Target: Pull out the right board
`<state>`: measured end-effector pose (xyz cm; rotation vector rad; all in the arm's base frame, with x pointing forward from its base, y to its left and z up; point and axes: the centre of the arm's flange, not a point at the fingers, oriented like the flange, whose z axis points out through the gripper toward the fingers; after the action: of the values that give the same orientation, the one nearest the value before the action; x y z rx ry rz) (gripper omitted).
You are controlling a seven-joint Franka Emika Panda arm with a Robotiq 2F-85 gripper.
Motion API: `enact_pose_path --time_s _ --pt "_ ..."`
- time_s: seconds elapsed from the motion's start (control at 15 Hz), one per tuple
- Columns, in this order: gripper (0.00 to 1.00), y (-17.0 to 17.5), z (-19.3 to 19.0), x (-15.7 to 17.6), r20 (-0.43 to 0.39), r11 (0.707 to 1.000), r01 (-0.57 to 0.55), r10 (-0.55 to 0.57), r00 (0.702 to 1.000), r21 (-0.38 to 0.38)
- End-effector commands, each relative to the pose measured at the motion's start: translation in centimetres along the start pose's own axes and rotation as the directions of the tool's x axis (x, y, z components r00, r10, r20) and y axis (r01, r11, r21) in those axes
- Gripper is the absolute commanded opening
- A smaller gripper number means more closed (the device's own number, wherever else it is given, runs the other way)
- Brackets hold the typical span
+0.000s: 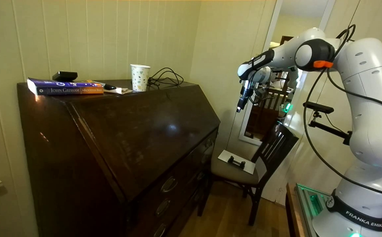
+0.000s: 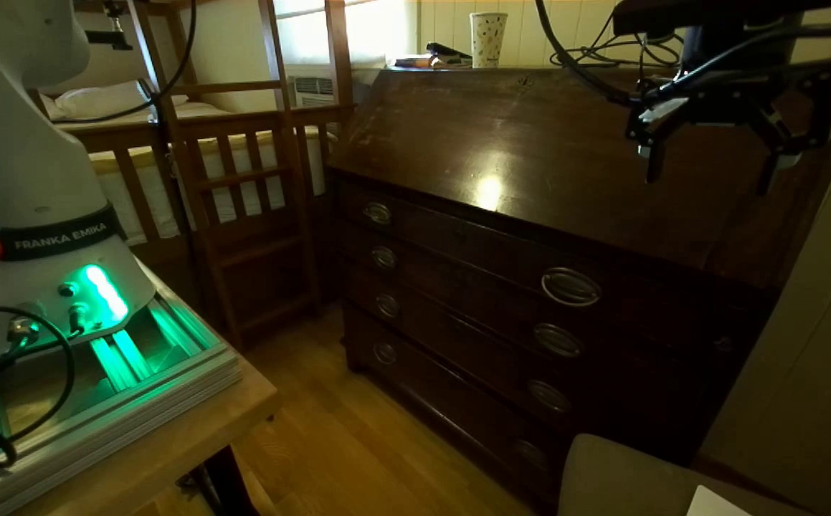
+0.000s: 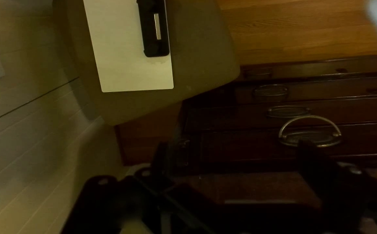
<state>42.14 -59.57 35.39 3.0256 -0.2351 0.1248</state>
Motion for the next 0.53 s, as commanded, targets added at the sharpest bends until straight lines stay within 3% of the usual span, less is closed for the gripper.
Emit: enact_pose_path --time_s 0.0,0.2,0.47 --pt "1.0 2.9 2.7 -2.0 -0.048 0.998 0.009 -0.007 0.999 0.055" --pt "1.0 5.9 5.4 -4.0 -0.08 0.992 -0.005 0.015 0.997 0.126" --pt "1.0 8.1 9.4 -5.7 -0.169 0.991 -0.035 0.057 0.984 0.13"
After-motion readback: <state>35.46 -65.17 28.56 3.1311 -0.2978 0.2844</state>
